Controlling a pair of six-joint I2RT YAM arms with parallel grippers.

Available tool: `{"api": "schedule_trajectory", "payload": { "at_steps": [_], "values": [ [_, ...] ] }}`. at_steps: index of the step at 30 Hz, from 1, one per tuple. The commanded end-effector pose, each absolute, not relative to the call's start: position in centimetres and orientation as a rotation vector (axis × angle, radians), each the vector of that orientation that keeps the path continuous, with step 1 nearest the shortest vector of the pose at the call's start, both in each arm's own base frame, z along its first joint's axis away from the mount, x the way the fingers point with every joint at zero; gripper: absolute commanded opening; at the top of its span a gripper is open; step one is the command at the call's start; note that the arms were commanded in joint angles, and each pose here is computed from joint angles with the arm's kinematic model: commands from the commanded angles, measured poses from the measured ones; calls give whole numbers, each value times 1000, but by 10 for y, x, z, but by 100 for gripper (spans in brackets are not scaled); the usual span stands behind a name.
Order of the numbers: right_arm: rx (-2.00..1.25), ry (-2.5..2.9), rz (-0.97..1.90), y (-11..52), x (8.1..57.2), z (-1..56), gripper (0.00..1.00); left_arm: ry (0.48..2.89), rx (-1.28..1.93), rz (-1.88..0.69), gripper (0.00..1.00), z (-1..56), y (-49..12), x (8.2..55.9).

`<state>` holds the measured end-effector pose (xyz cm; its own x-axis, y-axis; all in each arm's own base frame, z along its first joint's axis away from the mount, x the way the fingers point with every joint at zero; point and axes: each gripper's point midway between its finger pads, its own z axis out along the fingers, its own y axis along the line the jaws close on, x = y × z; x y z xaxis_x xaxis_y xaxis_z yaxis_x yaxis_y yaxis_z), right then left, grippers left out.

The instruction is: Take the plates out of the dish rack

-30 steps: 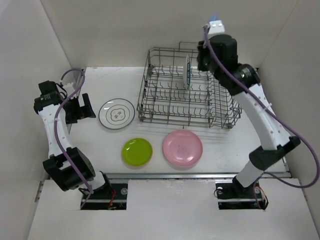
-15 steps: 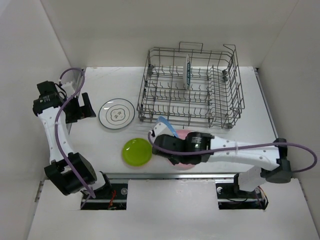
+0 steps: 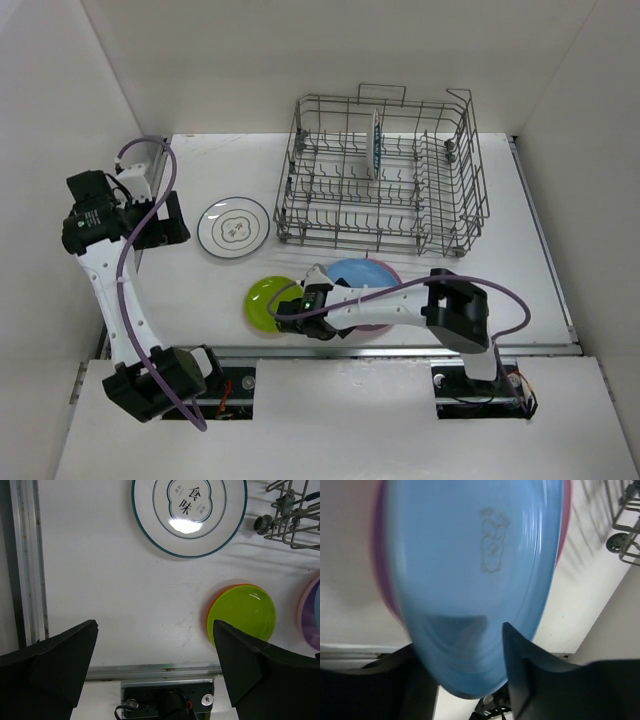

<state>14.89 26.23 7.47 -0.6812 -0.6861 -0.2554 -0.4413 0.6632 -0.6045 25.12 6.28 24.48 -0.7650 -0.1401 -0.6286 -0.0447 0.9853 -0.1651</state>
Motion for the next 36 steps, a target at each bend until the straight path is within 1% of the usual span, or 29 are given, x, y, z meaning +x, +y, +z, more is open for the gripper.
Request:
{"api": "schedule_trajectory", "payload": {
  "at_steps": [1, 2, 3, 6, 9, 10, 13, 14, 16, 17, 18, 20, 21, 23, 24, 25, 27, 28, 30, 31, 34, 35, 36],
  "values": [
    [-807, 2365, -745, 248, 158, 104, 58, 2453, -65, -155, 100, 242, 61, 237],
    [-806, 2363, -722, 251, 159, 109, 62, 2464, -68, -161, 100, 238, 60, 236],
    [-806, 2387, -679, 256, 156, 110, 68, 2456, -51, -151, 100, 240, 60, 235],
    [-803, 2391, -582, 267, 156, 126, 69, 2462, -39, -166, 100, 236, 58, 234],
    [-823, 2413, -386, 287, 151, 149, 69, 2451, -28, -198, 100, 238, 53, 236],
    [-817, 2453, -205, 308, 146, 153, 69, 2463, -11, -218, 100, 233, 52, 237],
    [-805, 2385, 274, 351, 144, 206, 69, 2483, 35, -292, 100, 226, 45, 238],
    [-763, 2371, 408, 349, 149, 228, 69, 2475, 40, -301, 100, 229, 45, 241],
    [-688, 2321, 494, 347, 168, 251, 69, 2474, 44, -351, 100, 231, 42, 246],
    [-590, 2282, 531, 341, 195, 271, 69, 2469, 48, -363, 100, 232, 40, 247],
    [-525, 2255, 545, 335, 210, 286, 71, 2473, 47, -383, 100, 232, 39, 248],
    [-392, 2203, 509, 320, 249, 308, 71, 2468, 51, -418, 100, 232, 36, 250],
    [-268, 2160, 479, 306, 287, 330, 71, 2468, 51, -418, 100, 232, 36, 250],
    [-140, 2108, 435, 291, 330, 349, 71, 2469, 50, -419, 100, 230, 37, 253],
    [-26, 2030, 428, 269, 362, 382, 71, 2469, 50, -419, 100, 230, 37, 253],
    [14, 2037, 395, 269, 391, 373, 71, 2470, 49, -420, 100, 231, 38, 255],
    [79, 2007, 434, 261, 427, 385, 71, 2495, 48, -404, 100, 226, 41, 253],
    [148, 1960, 442, 248, 462, 395, 71, 2494, 59, -381, 100, 228, 44, 254],
    [199, 1918, 447, 239, 494, 397, 71, 2538, 38, -372, 100, 222, 48, 252],
    [238, 1884, 430, 231, 520, 394, 72, 2550, 33, -365, 100, 222, 50, 252],
    [277, 1821, 388, 222, 556, 381, 75, 2588, 16, -345, 100, 217, 58, 255],
    [282, 1850, 346, 217, 570, 356, 76, 2588, 16, -345, 100, 217, 58, 255],
    [273, 1855, 337, 219, 576, 347, 76, 2598, 12, -338, 100, 216, 61, 258]
  ]
}}
